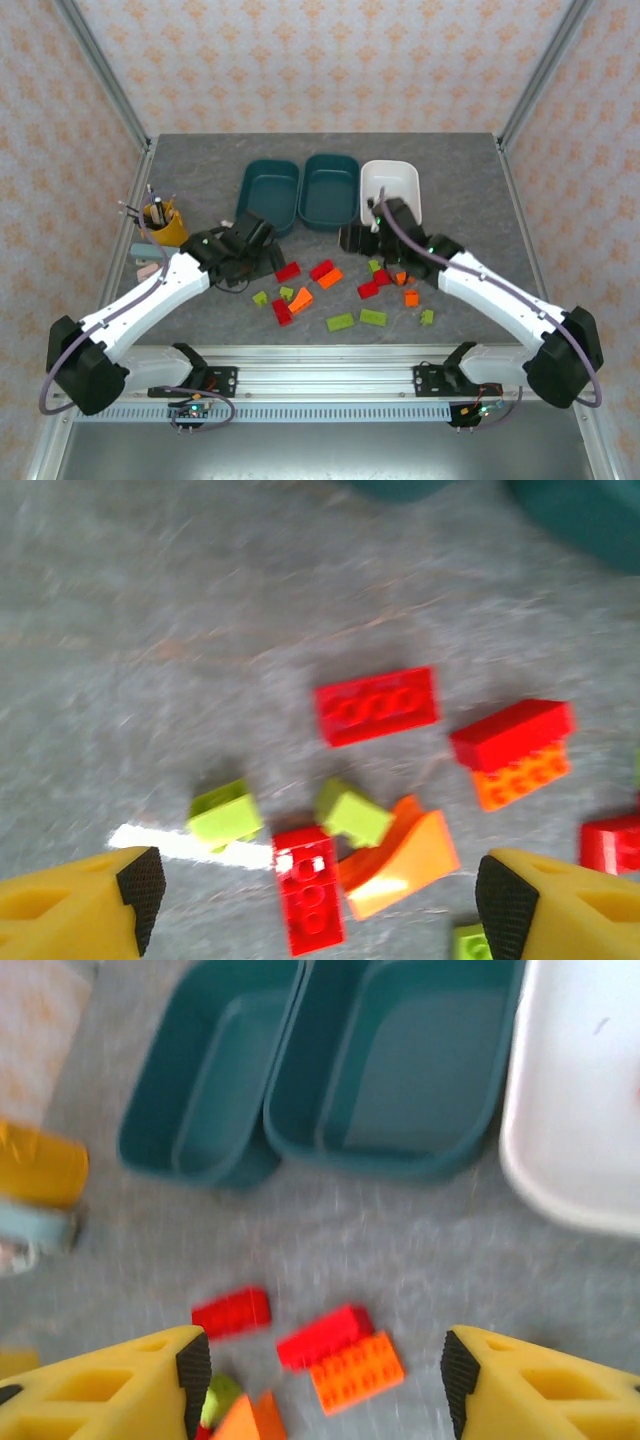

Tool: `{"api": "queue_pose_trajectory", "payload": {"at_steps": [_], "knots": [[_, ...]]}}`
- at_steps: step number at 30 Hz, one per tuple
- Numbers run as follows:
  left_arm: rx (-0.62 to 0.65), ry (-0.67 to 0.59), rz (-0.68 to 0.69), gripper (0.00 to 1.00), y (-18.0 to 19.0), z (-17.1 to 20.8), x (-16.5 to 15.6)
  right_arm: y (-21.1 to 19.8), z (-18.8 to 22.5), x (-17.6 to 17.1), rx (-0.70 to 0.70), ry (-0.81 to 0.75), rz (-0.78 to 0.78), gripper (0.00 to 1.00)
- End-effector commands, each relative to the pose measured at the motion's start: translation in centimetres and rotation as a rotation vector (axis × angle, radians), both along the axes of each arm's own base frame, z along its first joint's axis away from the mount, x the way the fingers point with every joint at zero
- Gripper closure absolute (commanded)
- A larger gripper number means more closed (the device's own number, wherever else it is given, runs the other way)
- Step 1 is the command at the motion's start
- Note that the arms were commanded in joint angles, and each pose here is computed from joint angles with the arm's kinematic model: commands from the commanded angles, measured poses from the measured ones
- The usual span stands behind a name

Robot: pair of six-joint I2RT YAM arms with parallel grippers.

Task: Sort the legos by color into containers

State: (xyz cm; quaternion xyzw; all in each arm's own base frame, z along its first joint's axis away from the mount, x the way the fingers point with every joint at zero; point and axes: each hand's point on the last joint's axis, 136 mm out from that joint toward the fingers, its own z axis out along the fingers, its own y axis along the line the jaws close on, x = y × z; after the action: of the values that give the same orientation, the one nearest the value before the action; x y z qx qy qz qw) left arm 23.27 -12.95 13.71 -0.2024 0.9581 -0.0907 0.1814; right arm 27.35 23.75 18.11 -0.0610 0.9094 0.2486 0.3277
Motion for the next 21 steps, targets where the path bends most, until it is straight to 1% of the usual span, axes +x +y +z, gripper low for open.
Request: {"api": "queue_pose_trajectory", "payload": {"at_steps": [1, 4, 7, 10, 13, 15, 18, 21], "knots": [[-0.01, 0.049, 0.156, 0.17, 1.9, -2.0, -1.7, 2.4, -0.4, -1.5, 0.024, -0.083, 0.13, 0.34], [-0.019, 0.102, 0.229, 0.16, 2.2, -3.8, -2.0, 3.5, -1.6, -3.1, 0.02, -0.049, 0.205, 0.34], [-0.032, 0.18, 0.289, 0.15, 1.9, -5.8, -2.2, 4.7, -2.4, -3.8, 0.018, -0.024, 0.256, 0.33], [-0.04, 0.237, 0.305, 0.15, 1.2, -7.4, -2.1, 5.6, -2.2, -3.9, 0.033, -0.022, 0.286, 0.31], [-0.033, 0.247, 0.309, 0.15, 1.0, -8.4, -1.5, 6.0, -2.2, -3.6, 0.041, -0.019, 0.285, 0.31], [-0.03, 0.246, 0.31, 0.17, 1.0, -8.9, -1.1, 6.2, -2.0, -3.5, 0.05, -0.016, 0.28, 0.31], [-0.015, 0.273, 0.322, 0.2, 1.3, -9.9, -1.2, 6.3, -1.8, -3.4, 0.058, -0.011, 0.271, 0.31], [-0.018, 0.299, 0.316, 0.28, 1.1, -11.1, -1.6, 6.1, -1.9, -3.4, 0.045, -0.01, 0.264, 0.32]]}}
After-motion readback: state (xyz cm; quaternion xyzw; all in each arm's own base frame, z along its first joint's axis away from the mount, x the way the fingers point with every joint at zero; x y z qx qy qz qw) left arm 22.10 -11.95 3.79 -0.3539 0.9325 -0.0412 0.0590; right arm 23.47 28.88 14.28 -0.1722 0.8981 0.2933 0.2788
